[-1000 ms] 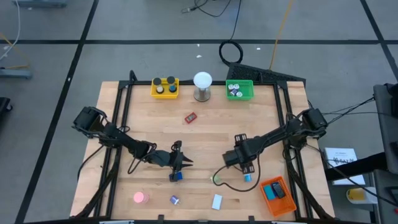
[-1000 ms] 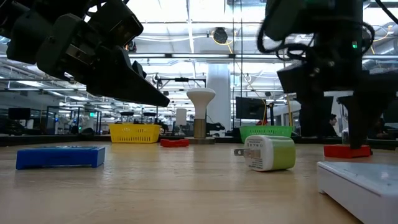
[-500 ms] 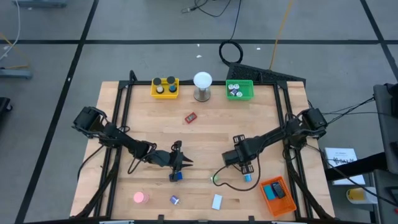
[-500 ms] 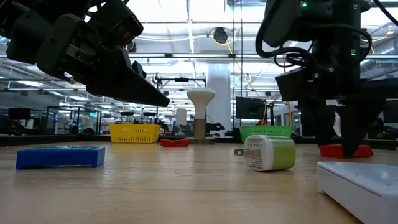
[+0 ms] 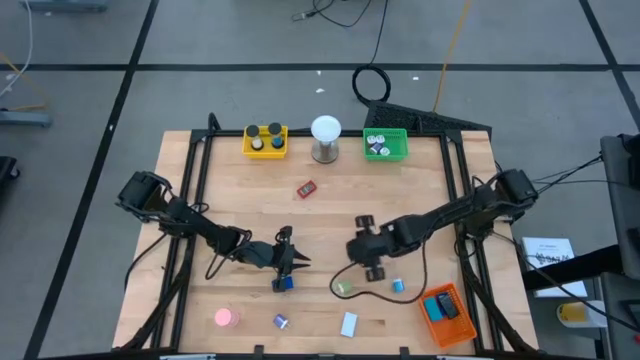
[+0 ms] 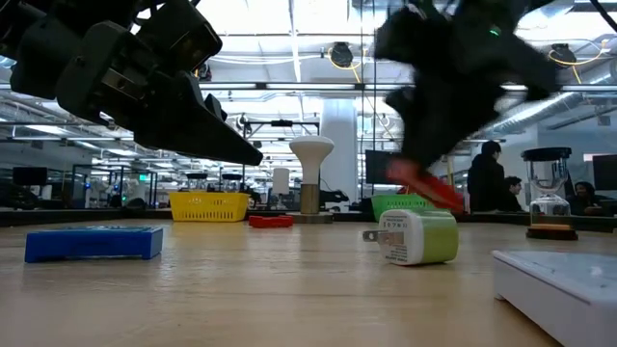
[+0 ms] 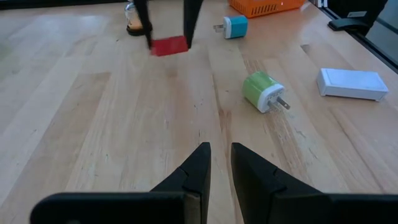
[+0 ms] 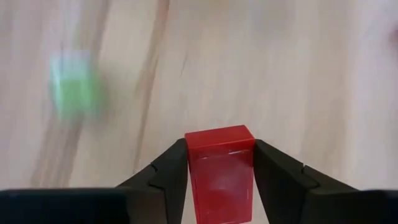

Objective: Pick & Place Office items
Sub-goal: Put the bottom red digital timer into the orange bin

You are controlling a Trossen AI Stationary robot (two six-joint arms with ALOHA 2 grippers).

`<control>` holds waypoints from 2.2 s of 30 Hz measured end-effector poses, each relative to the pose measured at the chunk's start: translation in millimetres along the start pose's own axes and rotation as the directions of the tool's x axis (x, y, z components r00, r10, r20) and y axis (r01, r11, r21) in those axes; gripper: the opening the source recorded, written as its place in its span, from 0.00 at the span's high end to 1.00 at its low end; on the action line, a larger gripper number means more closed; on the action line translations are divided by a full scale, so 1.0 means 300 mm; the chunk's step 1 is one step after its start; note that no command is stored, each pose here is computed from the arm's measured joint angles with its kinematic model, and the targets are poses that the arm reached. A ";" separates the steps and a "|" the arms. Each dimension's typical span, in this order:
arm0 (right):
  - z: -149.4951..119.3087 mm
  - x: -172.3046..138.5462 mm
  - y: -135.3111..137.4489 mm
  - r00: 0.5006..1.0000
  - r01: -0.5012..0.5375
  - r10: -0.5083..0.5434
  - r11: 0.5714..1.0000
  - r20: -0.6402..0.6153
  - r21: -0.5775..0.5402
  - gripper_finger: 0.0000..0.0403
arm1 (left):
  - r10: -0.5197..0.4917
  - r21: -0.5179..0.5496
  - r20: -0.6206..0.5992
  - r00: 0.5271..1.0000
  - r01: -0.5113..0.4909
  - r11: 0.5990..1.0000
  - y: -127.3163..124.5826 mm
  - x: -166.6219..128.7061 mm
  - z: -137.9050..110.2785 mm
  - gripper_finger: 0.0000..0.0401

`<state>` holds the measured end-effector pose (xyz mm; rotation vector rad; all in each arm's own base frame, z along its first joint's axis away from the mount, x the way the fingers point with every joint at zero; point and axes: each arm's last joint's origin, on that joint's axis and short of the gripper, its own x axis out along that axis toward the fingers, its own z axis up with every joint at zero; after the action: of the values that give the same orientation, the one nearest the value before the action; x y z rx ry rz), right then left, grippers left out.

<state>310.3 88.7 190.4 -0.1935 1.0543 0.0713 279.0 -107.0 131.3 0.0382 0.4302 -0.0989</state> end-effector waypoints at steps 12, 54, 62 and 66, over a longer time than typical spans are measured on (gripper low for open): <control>-0.115 0.157 -0.137 0.751 0.046 -0.168 0.978 0.638 0.204 0.62 | 0.000 0.000 -0.001 1.000 0.000 1.000 0.000 0.000 0.000 0.84; -0.048 0.076 -0.125 0.385 -0.104 -0.011 0.993 0.923 0.055 0.61 | 0.274 -0.114 0.253 0.928 -0.253 0.961 0.032 -0.009 0.092 0.34; -0.043 0.065 -0.126 0.352 -0.103 -0.014 0.993 0.936 0.054 0.62 | 0.322 -0.070 0.149 0.935 -0.314 0.947 0.034 0.043 0.174 0.13; -0.043 0.063 -0.126 0.346 -0.103 -0.014 0.993 0.938 0.053 0.61 | 0.325 -0.060 0.143 0.935 -0.319 0.946 0.032 0.052 0.204 0.20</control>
<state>314.4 48.4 172.5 0.0030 -0.1510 0.1563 319.3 -102.4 180.5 0.0647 0.2693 0.2290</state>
